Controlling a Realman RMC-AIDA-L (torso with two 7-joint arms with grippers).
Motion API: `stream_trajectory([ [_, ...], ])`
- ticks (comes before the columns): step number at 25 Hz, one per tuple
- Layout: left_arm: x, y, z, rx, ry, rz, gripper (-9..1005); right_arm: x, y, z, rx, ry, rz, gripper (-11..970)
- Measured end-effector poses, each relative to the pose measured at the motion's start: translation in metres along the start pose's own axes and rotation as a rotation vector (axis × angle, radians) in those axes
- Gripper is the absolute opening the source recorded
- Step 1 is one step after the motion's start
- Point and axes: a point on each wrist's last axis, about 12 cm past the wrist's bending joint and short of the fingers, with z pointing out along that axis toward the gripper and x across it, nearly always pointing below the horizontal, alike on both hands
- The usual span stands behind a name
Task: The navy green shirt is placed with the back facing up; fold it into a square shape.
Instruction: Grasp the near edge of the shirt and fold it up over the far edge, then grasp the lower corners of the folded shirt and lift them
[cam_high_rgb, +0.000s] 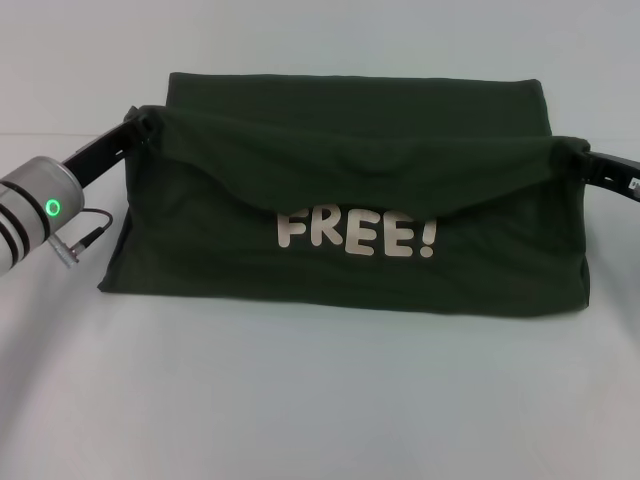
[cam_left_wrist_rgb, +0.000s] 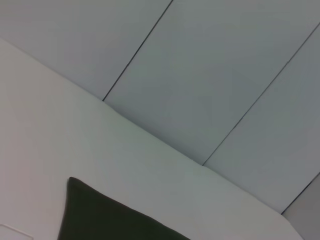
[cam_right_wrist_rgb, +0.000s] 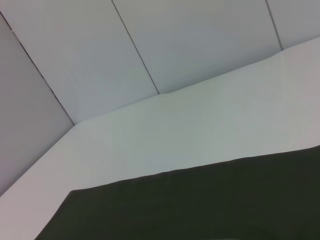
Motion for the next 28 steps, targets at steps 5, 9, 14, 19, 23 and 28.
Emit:
stream_trajectory([
  [5,0.006,-0.002,0.005,-0.021,0.015,-0.016,44,0.000,0.001,0.005,0.013,0.008,-0.008,87],
  [9,0.013,-0.004,0.010,-0.048,0.023,-0.029,56,0.003,0.004,0.011,0.031,0.031,-0.026,107],
  [14,0.016,-0.001,0.011,-0.084,-0.002,-0.059,115,0.007,0.005,0.015,0.046,0.055,-0.033,131],
  [19,0.019,0.009,0.004,-0.115,-0.014,-0.087,363,0.011,0.002,0.011,0.052,0.064,-0.014,330],
  [23,0.019,0.015,-0.006,-0.085,0.007,-0.102,555,0.014,-0.001,0.000,0.008,0.067,0.013,527],
  [28,0.013,0.023,-0.031,0.040,0.096,-0.137,648,0.022,-0.001,-0.021,-0.117,0.096,0.040,738],
])
